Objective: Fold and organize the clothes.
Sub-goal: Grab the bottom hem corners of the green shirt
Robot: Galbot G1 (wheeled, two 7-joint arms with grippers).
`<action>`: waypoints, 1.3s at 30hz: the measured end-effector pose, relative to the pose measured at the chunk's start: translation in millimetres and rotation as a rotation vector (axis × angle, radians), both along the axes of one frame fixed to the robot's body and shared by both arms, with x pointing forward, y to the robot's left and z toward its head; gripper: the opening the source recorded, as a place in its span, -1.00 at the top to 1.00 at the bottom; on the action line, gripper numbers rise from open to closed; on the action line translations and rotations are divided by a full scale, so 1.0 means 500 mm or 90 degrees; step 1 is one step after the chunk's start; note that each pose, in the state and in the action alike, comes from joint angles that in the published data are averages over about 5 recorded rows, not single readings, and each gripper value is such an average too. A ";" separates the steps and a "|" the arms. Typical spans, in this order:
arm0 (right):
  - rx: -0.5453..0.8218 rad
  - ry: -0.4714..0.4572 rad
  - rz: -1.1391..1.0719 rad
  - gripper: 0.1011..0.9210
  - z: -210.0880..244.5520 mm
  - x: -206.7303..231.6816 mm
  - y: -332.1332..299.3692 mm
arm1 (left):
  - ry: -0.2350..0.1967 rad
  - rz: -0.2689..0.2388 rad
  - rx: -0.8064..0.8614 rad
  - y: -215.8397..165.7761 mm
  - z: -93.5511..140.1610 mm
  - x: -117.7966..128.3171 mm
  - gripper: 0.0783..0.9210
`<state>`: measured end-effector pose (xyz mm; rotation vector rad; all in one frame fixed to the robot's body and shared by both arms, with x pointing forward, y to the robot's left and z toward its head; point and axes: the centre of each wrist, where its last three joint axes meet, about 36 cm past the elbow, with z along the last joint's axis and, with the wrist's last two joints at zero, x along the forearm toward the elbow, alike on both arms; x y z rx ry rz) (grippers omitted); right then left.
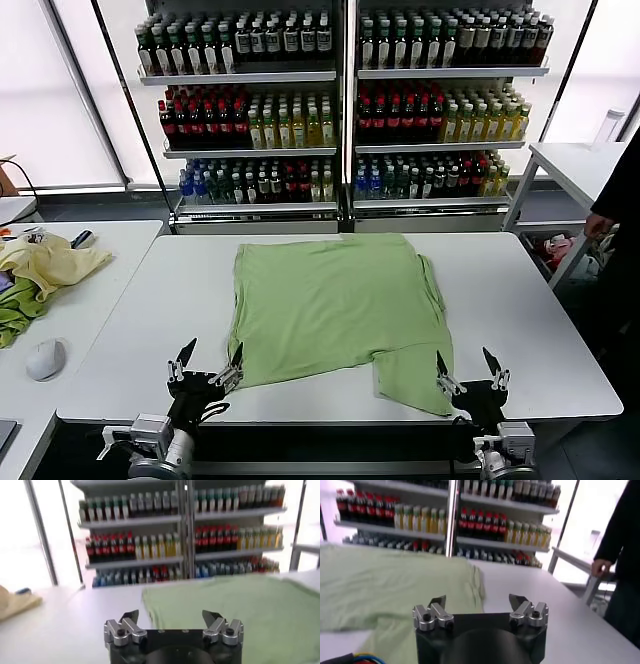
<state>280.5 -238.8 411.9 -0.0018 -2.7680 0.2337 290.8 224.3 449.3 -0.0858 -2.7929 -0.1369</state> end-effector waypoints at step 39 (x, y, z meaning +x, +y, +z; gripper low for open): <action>0.114 0.114 0.014 0.68 -0.035 0.005 0.012 | 0.150 -0.024 -0.046 0.009 -0.112 0.042 0.84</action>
